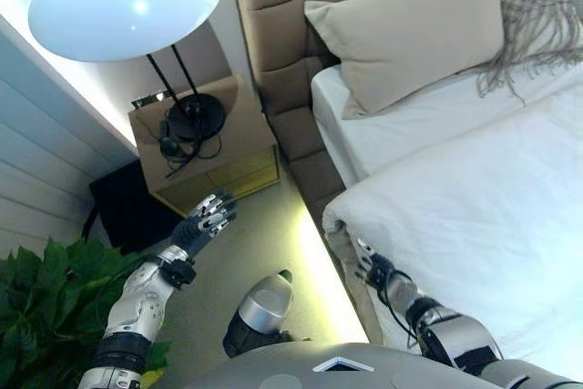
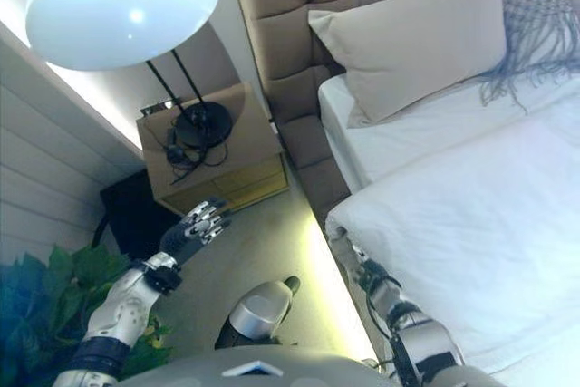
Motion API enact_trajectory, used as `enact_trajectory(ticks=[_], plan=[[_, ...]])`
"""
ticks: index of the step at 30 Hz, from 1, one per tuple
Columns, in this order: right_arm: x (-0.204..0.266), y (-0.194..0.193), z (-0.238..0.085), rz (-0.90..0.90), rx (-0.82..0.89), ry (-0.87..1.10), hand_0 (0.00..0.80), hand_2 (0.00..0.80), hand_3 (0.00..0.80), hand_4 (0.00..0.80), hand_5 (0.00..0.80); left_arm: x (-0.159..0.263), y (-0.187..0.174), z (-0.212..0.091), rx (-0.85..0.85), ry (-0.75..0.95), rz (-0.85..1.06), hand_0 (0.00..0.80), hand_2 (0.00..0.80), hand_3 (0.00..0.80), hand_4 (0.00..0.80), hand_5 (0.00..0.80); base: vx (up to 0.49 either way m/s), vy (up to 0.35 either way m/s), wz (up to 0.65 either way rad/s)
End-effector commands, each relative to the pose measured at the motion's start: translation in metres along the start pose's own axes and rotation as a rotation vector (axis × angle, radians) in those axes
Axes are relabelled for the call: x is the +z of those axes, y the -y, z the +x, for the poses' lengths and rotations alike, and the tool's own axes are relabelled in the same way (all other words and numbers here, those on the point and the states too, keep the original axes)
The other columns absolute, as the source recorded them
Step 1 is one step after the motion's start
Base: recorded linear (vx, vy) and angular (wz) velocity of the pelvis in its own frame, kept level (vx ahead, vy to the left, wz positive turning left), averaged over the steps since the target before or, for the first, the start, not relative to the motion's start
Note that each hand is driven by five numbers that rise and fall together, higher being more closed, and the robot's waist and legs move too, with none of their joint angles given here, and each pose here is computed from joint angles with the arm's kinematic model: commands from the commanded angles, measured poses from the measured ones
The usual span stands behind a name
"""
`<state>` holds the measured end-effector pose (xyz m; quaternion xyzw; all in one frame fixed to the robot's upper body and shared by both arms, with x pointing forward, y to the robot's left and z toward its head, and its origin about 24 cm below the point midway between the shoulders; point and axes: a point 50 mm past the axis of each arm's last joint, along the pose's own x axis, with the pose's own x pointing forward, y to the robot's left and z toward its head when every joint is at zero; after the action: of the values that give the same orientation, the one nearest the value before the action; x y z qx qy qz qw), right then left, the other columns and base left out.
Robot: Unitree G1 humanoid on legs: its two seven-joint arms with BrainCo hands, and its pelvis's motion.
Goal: Make the bed neatly
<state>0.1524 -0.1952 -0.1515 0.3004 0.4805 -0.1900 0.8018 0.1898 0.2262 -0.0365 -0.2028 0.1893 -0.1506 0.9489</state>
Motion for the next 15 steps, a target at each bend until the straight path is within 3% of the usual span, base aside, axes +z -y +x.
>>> enact_trajectory(ticks=[1, 7, 15], plan=[[0.026, -0.002, -0.002, 0.046, 0.083, 0.114, 0.0, 0.0, 0.0, 0.0, 0.0, 0.01, 0.007, 0.002, -0.018, 0.1, 0.027, 0.0, 0.0, 0.0, 0.0, 0.0, -0.011, 0.018, -0.15], [0.019, 0.026, -0.01, 0.161, 0.081, 0.188, 0.0, 0.0, 0.0, 0.0, 0.0, 0.008, 0.003, -0.007, 0.013, 0.118, 0.017, 0.0, 0.0, 0.0, 0.0, 0.0, 0.002, -0.001, -0.09], [0.037, 0.037, -0.04, 0.182, 0.183, 0.463, 0.0, 0.0, 0.0, 0.0, 0.0, 0.012, -0.011, -0.024, 0.147, 0.183, 0.051, 0.0, 0.0, 0.0, 0.0, 0.0, -0.068, -0.052, -0.26]])
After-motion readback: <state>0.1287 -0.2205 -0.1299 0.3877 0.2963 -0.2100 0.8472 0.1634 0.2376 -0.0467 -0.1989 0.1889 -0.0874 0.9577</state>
